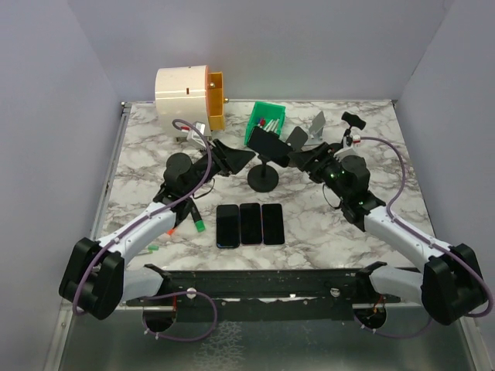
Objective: Remove the phone from the phone stand
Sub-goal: Adjust the phone at the phone stand.
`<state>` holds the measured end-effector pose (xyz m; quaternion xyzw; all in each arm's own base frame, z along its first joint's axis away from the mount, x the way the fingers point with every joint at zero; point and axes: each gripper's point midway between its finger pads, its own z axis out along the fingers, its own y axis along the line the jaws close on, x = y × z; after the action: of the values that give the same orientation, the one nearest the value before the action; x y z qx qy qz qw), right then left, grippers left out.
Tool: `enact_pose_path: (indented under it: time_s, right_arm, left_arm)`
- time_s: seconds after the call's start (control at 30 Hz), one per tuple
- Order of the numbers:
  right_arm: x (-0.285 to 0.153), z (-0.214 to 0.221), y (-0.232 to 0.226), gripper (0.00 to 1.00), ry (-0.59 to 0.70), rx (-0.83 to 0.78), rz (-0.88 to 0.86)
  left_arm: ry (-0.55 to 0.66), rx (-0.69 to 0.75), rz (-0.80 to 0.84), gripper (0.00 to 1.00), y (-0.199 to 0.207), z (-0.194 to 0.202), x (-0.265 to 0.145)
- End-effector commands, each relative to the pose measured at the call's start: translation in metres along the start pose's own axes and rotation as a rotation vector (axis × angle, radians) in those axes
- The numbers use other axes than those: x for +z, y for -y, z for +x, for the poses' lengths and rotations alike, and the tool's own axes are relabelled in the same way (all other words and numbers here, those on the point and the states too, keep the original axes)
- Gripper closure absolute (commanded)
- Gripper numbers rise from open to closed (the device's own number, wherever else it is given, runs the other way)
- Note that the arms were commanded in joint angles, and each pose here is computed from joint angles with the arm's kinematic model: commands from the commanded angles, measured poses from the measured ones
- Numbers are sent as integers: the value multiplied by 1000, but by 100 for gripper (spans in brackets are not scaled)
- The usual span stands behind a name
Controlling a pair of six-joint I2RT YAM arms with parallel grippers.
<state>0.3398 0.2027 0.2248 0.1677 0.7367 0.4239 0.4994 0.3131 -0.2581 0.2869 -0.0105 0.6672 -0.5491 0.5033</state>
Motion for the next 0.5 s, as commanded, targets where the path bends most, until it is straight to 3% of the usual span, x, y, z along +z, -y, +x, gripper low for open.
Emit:
enact_pose_path:
  time_s: [0.0, 0.27, 0.47]
  right_arm:
    - [6, 0, 5, 27, 17, 74, -32]
    - [14, 11, -1, 39, -31, 121, -113]
    - [21, 21, -3, 42, -75, 150, -152]
  left_arm:
    - [41, 45, -8, 42, -1, -11, 12]
    - [45, 35, -25, 60, -9, -14, 26]
    - [57, 36, -44, 65, -15, -17, 32]
